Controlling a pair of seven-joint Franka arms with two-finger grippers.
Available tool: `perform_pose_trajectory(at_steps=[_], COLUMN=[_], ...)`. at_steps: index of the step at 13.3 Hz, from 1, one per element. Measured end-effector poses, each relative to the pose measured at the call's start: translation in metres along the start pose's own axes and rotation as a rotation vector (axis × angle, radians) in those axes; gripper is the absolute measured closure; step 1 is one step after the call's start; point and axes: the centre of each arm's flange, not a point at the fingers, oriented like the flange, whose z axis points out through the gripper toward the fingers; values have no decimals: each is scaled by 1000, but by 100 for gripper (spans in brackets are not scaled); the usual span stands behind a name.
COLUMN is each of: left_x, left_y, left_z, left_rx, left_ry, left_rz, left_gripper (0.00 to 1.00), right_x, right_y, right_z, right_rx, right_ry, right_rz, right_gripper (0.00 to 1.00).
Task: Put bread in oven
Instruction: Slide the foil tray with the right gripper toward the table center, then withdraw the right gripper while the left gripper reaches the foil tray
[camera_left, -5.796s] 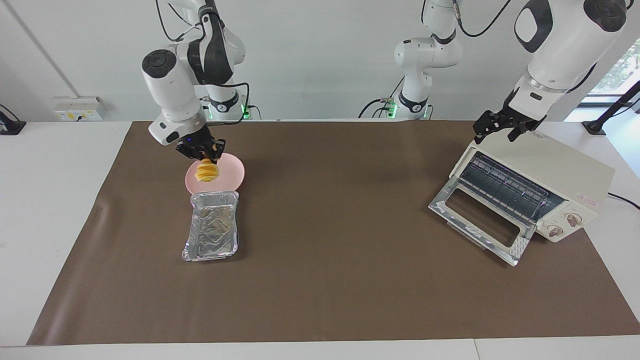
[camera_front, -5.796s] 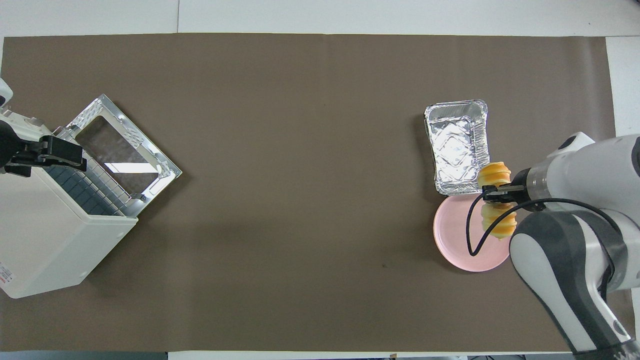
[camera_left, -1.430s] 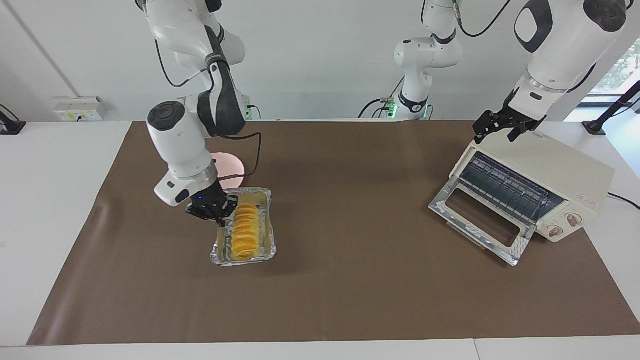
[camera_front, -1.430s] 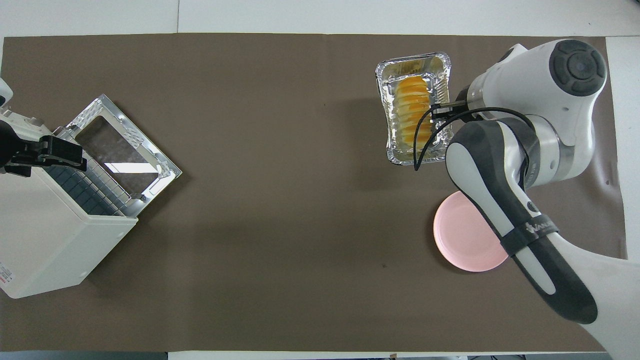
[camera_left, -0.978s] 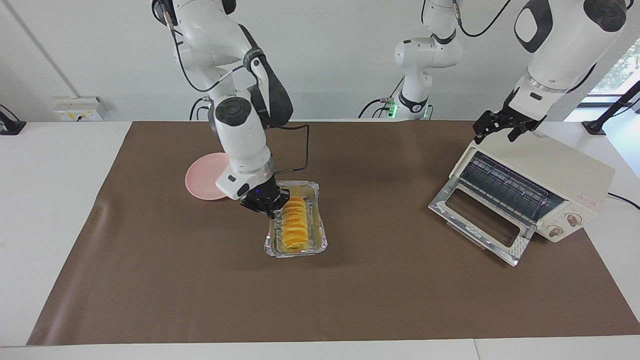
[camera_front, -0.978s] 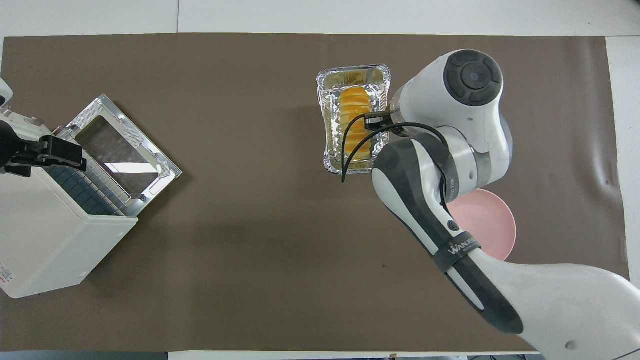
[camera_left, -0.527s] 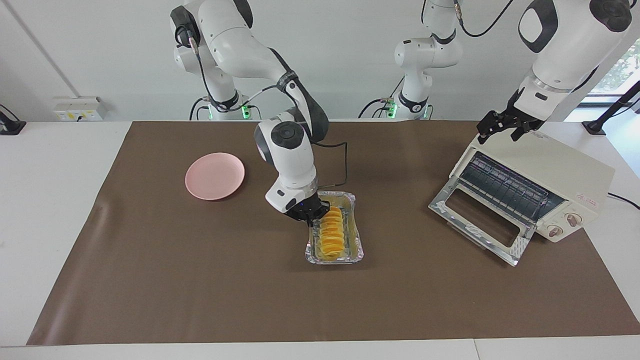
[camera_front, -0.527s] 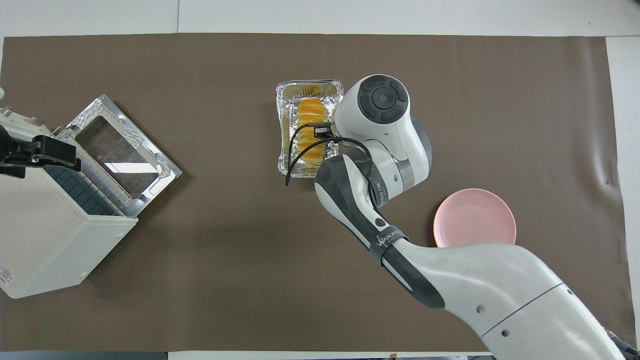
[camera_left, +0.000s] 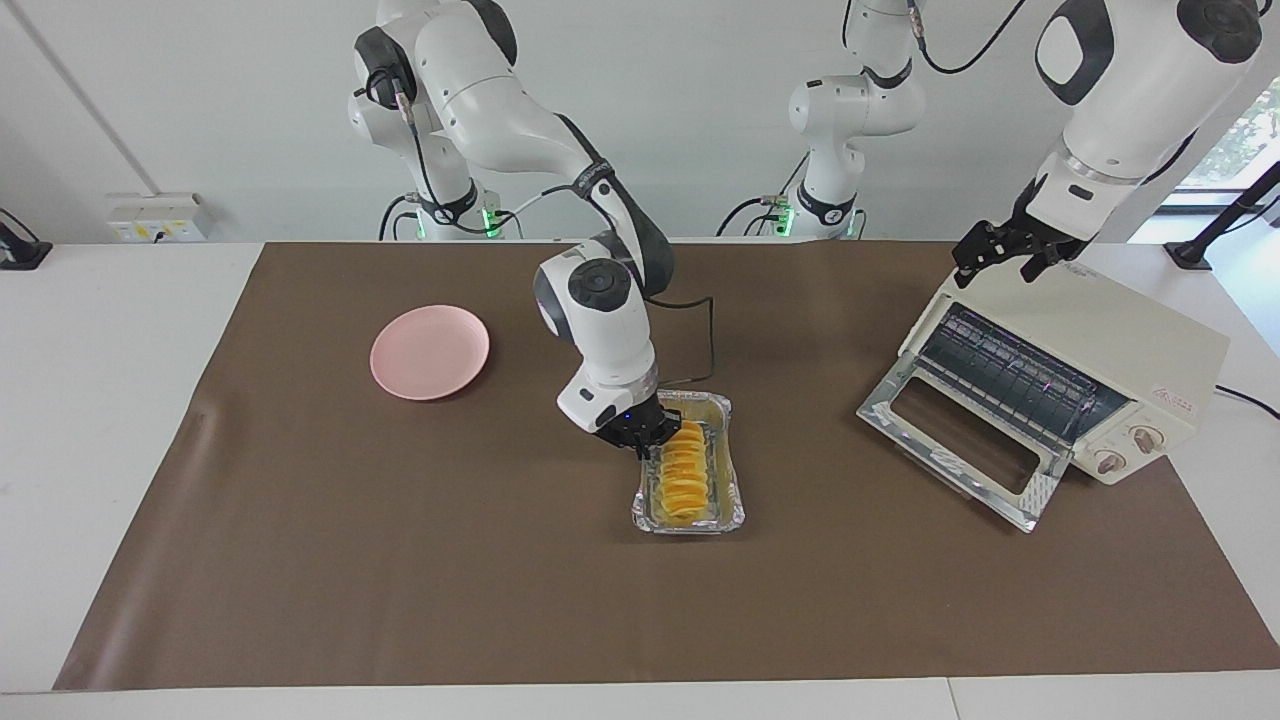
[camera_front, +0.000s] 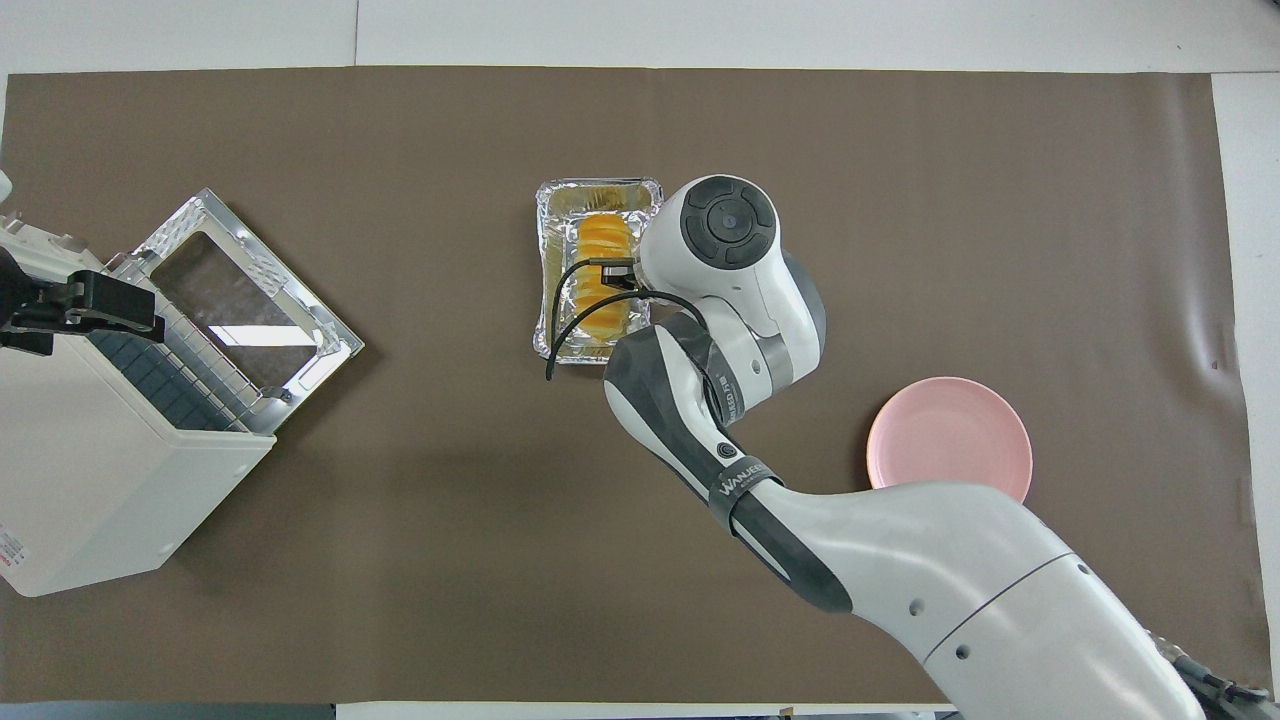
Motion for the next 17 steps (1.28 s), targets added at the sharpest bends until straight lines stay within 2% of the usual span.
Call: perform_pose_trajectory(at_steps=[4,5,6,7,9,12,15,17], left_x=[2,2,2,4,15,40,58,61], left_y=[5,9,21,40,81,150,233,277], left_z=[-1,-1,0,0,0,14,46,67], left_rx=[0,0,1,3,5,12,11,3], left_ry=[18,19,20,22,25,-6,-20,-8], left_rz=[8,16,37,71,137,206,209,202], left_gripper=[0,0,0,0,0,0,0,0], right_x=[1,6,10,14,18,10,-6,-21], right_y=[3,7,15,25,52,83,128,162], right_z=[-6,-19,-37,-59,-110,-173,-218,-242], right_rx=[-30,-46,-58,-70,-89,-108,-146,-155], right_ry=[-28,-28,-30,-40,-65,-98,-194,-209], right_rz=[-3,-4,-11,-33,-75,-119,-125,-81], right_gripper=[34,24,9,1,0,0,0,0])
